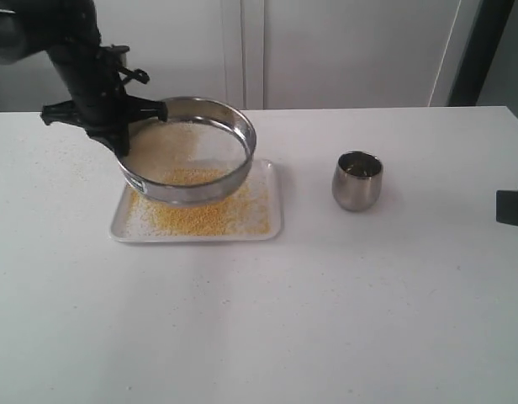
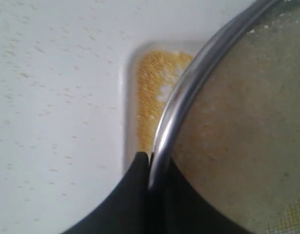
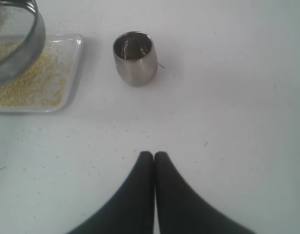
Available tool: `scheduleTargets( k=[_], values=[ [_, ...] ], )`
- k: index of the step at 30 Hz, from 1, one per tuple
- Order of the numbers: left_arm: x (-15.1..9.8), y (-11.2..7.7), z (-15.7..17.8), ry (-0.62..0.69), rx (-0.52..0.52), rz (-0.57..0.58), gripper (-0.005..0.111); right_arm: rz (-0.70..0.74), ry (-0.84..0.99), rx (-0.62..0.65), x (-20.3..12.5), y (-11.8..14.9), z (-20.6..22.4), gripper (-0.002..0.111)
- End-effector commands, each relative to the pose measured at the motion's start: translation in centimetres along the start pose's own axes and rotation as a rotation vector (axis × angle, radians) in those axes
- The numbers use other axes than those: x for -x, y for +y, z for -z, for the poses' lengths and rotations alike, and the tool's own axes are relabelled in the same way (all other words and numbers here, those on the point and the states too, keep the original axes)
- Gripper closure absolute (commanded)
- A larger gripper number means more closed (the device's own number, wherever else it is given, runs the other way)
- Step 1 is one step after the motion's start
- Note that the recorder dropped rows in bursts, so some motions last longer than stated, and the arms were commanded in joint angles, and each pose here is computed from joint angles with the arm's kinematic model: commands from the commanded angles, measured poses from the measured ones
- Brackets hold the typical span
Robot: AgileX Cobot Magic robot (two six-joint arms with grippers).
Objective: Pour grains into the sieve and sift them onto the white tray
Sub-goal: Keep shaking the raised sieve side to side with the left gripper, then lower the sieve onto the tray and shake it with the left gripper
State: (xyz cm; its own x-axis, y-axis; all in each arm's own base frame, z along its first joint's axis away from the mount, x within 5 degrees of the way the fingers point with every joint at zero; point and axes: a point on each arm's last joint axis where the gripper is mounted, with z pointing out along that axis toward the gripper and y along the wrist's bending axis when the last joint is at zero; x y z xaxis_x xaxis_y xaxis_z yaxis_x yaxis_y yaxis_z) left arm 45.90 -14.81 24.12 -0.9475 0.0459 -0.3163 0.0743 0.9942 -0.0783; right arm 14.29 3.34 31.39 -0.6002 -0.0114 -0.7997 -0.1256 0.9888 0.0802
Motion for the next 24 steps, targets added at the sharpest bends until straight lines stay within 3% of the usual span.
scheduleTargets(
  k=[1,3,5,10,12,15,18,20,21,24],
  values=[
    [-0.4,-0.7,1.1,-0.001,0.068,-0.069,0.107,0.011,-0.017,-0.007,0.0,-0.1,0.1,0.108],
    [0.0,0.6,2.1,-0.035,0.131,-0.011,0.107,0.011,-0.017,-0.007,0.0,-0.1,0.1,0.108],
    [0.1,0.6,2.2,-0.051,0.111,0.014,0.107,0.011,-0.017,-0.007,0.0,-0.1,0.1,0.108],
    [-1.1,-2.5,-1.0,0.011,0.041,-0.025,0.107,0.011,-0.015,-0.007,0.0,-0.1,0.1,0.108],
    [-1.3,-3.3,-0.6,0.006,0.041,-0.088,0.107,0.011,-0.015,-0.007,0.0,-0.1,0.1,0.108],
    [-0.3,-1.7,2.3,-0.102,0.148,-0.124,0.107,0.011,-0.017,-0.007,0.0,-0.1,0.1,0.108],
    [0.5,1.2,4.5,-0.174,0.229,0.004,0.107,0.011,-0.017,-0.007,0.0,-0.1,0.1,0.108],
    [0.2,0.5,3.5,-0.15,0.139,0.03,0.107,0.011,-0.017,-0.007,0.0,-0.1,0.1,0.108],
    [-0.1,-0.8,2.4,-0.129,0.081,-0.016,0.107,0.011,-0.017,-0.007,0.0,-0.1,0.1,0.108],
    [-1.0,-3.2,0.8,-0.098,0.077,-0.13,0.107,0.011,-0.017,-0.007,0.0,-0.1,0.1,0.108]
  ],
)
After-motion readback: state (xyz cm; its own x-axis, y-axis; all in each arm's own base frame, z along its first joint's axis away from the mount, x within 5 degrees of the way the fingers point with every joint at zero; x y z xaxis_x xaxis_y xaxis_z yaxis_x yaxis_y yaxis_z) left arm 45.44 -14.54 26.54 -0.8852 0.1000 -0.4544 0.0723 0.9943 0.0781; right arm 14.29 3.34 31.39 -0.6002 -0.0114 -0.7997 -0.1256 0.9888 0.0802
